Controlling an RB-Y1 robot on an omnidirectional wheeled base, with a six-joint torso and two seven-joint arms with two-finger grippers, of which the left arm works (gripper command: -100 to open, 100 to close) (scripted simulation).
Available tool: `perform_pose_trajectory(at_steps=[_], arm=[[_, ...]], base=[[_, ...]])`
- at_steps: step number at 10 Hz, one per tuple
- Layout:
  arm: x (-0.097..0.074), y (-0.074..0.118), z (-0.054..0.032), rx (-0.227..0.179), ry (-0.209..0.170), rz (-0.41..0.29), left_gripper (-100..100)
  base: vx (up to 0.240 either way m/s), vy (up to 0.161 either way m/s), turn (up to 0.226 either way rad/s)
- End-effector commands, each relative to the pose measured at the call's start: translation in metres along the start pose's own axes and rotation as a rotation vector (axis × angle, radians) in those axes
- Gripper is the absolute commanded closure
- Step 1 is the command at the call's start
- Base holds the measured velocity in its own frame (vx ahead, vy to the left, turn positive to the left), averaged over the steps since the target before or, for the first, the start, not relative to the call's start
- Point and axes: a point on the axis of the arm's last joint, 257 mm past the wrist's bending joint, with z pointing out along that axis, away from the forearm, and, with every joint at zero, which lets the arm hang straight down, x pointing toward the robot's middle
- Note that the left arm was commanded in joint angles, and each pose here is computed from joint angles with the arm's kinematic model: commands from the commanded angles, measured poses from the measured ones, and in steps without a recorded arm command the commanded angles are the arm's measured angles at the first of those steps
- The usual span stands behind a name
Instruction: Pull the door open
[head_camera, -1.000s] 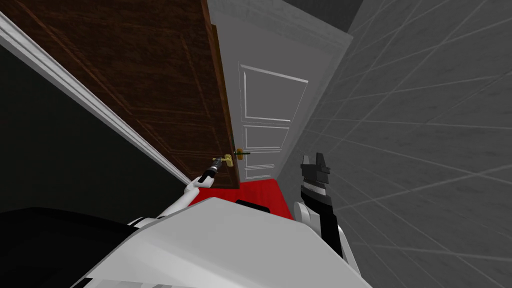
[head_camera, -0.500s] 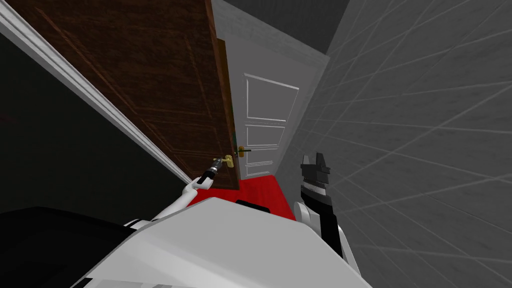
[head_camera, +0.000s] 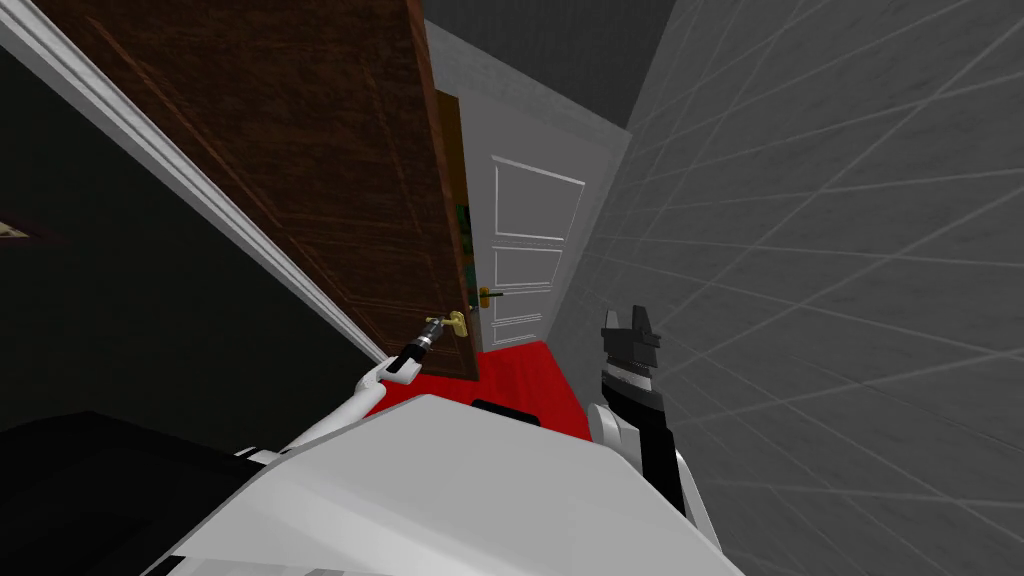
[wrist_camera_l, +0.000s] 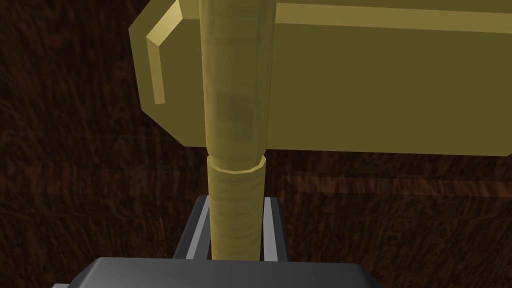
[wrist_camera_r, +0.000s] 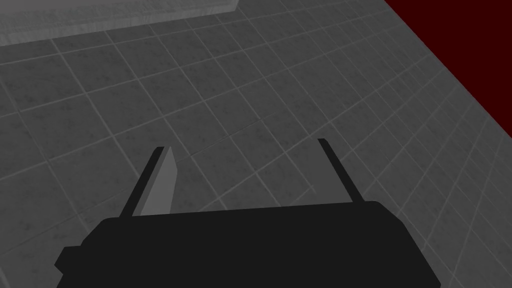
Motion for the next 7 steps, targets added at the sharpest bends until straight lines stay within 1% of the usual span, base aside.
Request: perform_pose_trajectory(at_steps=[1, 3, 4, 5, 6, 7], arm=[[0.011, 0.002, -0.0037, 0.0, 0.034, -0.008, 100], [0.016, 0.002, -0.0097, 0.0, 0.062, -0.012, 100], [0.008, 0.002, -0.0079, -0.002, 0.043, -0.004, 100], [0.01, 0.003, -0.0172, -0.003, 0.069, -0.005, 100], [0.01, 0.003, -0.0192, -0.002, 0.075, -0.005, 100], [0.011, 0.003, -0.026, 0.0, 0.095, -0.005, 100]], base=[[-0.207, 0.078, -0.107], [-0.222, 0.092, -0.13], [-0.115, 0.061, -0.036], [-0.144, 0.028, -0.142], [-0.22, 0.052, -0.119], [-0.233, 0.067, -0.153]])
